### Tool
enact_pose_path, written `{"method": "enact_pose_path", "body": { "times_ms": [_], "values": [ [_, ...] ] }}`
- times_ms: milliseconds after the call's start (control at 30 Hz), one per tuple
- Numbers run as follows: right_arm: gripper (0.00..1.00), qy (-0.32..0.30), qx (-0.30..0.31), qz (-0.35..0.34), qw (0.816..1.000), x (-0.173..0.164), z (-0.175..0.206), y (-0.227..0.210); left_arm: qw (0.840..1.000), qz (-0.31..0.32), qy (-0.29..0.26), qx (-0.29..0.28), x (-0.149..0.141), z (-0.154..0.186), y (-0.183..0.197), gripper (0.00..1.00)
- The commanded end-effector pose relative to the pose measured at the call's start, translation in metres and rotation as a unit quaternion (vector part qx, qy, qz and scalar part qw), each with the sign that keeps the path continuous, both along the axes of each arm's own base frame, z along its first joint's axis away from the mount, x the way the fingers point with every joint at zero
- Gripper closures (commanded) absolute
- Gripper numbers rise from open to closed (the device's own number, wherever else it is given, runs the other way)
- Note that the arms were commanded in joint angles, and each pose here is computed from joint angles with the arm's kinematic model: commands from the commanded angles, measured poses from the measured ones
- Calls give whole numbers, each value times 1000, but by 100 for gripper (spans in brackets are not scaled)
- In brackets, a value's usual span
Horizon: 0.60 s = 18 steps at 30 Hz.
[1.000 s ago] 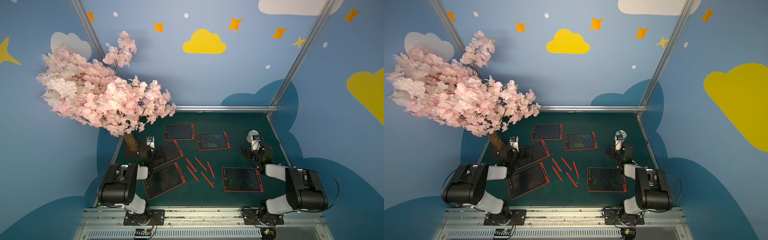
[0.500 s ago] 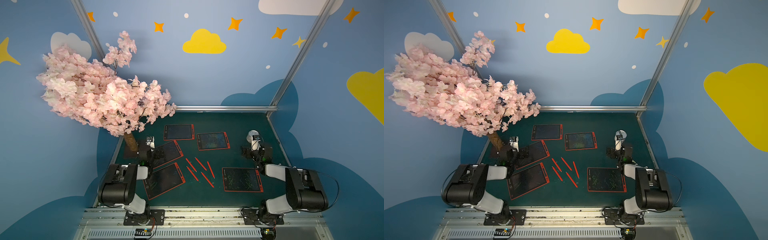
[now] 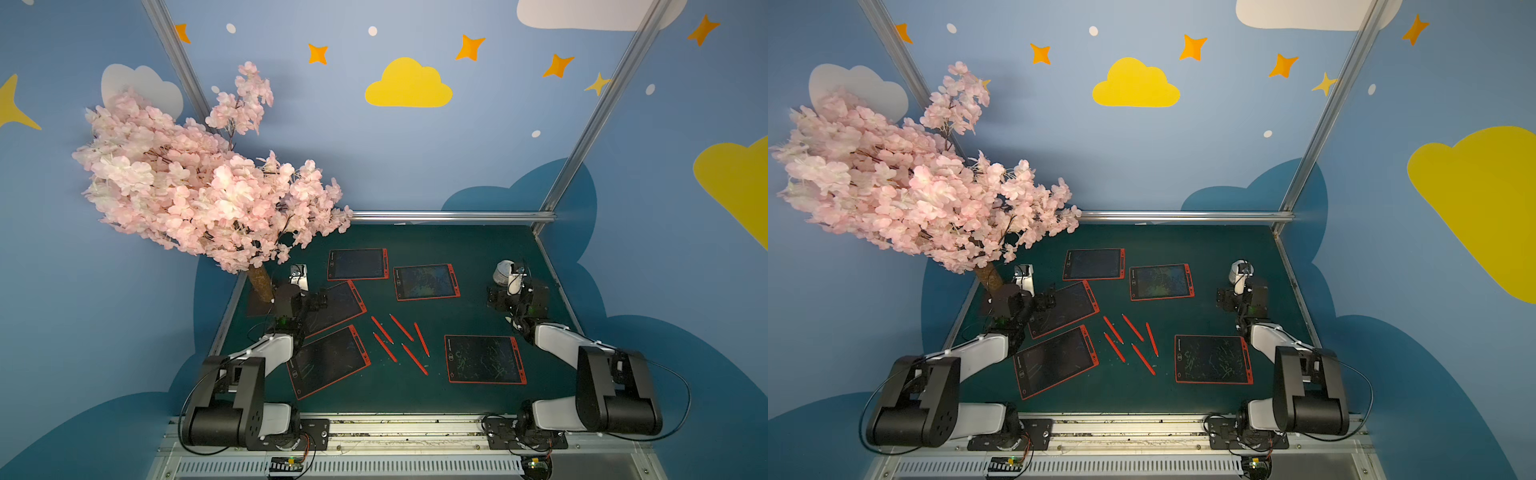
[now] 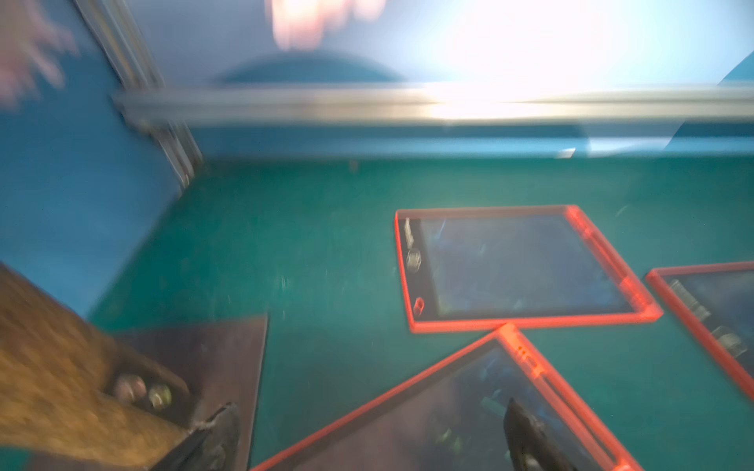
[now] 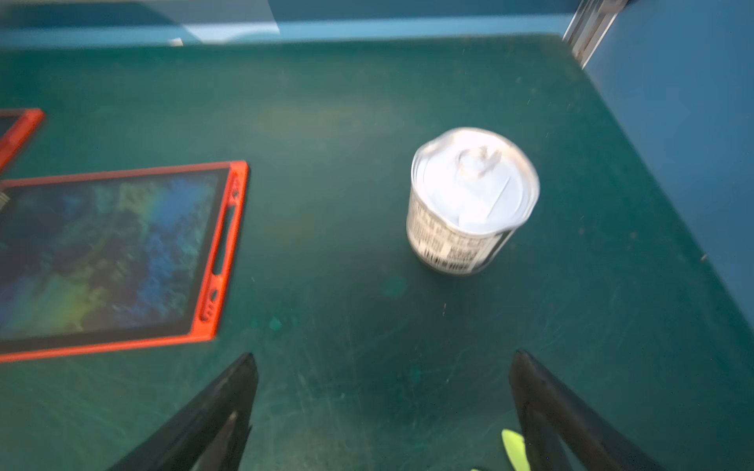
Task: Place the stylus back onto the writing tablet
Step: Pick up the stylus from the center of the board.
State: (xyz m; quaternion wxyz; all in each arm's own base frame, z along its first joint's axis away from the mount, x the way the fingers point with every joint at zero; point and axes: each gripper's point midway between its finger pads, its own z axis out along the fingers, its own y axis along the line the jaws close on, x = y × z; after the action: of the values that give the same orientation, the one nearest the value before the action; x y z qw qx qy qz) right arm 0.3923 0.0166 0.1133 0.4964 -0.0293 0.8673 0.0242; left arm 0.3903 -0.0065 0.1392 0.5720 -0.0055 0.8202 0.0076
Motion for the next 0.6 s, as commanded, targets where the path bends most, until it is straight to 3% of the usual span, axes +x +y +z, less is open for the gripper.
{"method": "enact_pose_path", "body": {
  "times_ms": [0,133,300,433,533,567],
  "values": [
    [5,22,16,-7,1000,-9,13,4,1000,4,17,-6,-6,15,-10,1],
    [5,30,46,15,998,-25,40,22,998,-48,22,-18,-14,43,-53,1],
    [5,-15,79,21,997,-44,106,39,989,-141,36,-35,-28,79,-113,1],
    [5,-53,125,-7,991,-62,145,33,971,-222,54,-68,-37,107,-157,1],
    [5,-51,157,-104,981,-79,151,6,951,-285,86,-87,-48,119,-184,1],
    [5,-59,158,-85,982,-85,158,9,942,-307,97,-91,-53,121,-192,1]
  ]
}}
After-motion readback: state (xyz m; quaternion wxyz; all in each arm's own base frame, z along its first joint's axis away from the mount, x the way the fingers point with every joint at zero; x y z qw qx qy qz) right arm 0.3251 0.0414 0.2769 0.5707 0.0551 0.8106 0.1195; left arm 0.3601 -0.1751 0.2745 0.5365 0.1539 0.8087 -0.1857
